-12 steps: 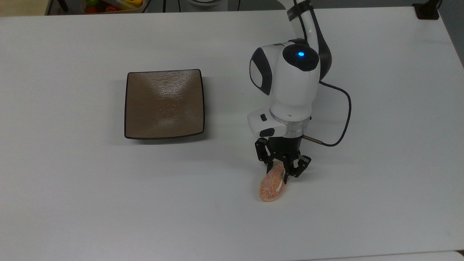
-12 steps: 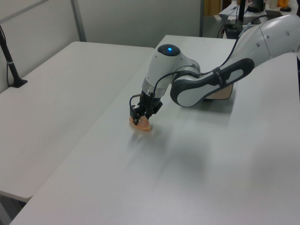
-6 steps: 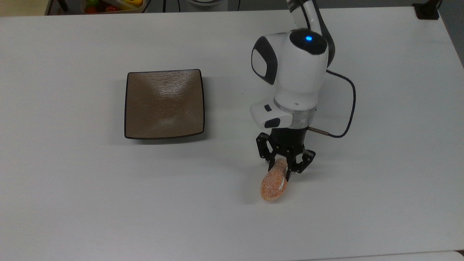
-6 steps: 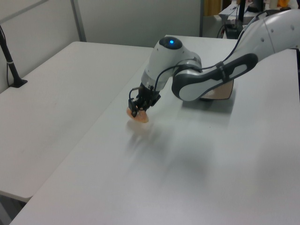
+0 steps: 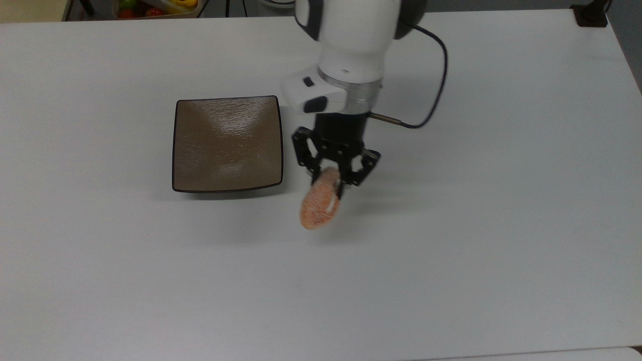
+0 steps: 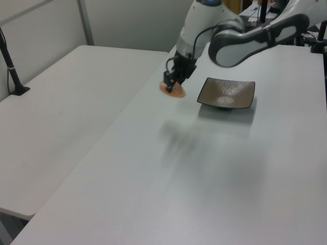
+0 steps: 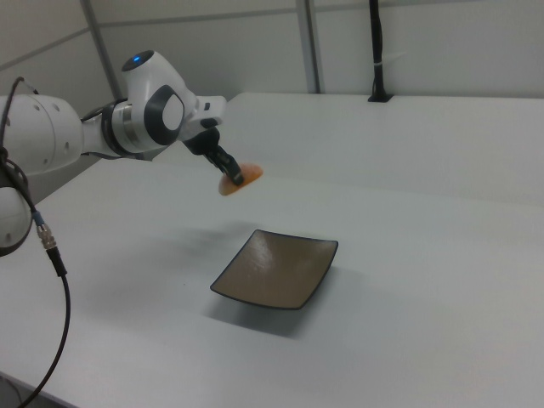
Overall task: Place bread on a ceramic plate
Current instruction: 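Carry the held bread roll over the brown square plate and lower it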
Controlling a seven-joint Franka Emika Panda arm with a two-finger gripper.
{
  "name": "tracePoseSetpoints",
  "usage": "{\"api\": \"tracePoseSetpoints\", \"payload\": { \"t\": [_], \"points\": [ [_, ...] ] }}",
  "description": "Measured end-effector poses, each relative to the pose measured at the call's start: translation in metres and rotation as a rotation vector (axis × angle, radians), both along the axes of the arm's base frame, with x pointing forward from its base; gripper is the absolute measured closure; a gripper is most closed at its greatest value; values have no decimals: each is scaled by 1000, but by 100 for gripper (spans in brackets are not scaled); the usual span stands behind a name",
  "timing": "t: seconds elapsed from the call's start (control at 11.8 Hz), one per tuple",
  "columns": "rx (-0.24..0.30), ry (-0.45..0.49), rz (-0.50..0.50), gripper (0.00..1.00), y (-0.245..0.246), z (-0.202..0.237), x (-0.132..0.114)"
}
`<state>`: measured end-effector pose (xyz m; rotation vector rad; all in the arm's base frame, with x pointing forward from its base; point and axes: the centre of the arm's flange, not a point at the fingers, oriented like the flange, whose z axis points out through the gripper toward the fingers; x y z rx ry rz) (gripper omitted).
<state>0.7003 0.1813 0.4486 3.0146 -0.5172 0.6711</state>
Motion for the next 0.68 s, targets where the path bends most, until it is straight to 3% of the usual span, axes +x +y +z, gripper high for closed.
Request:
{"api": "tracePoseSetpoints", "payload": {
  "t": [0.34,0.68],
  "points": [
    [-90,147,116,55,-79,-13,-38],
    [-108,269,132,55,-106,-53,-67]
  ]
}}
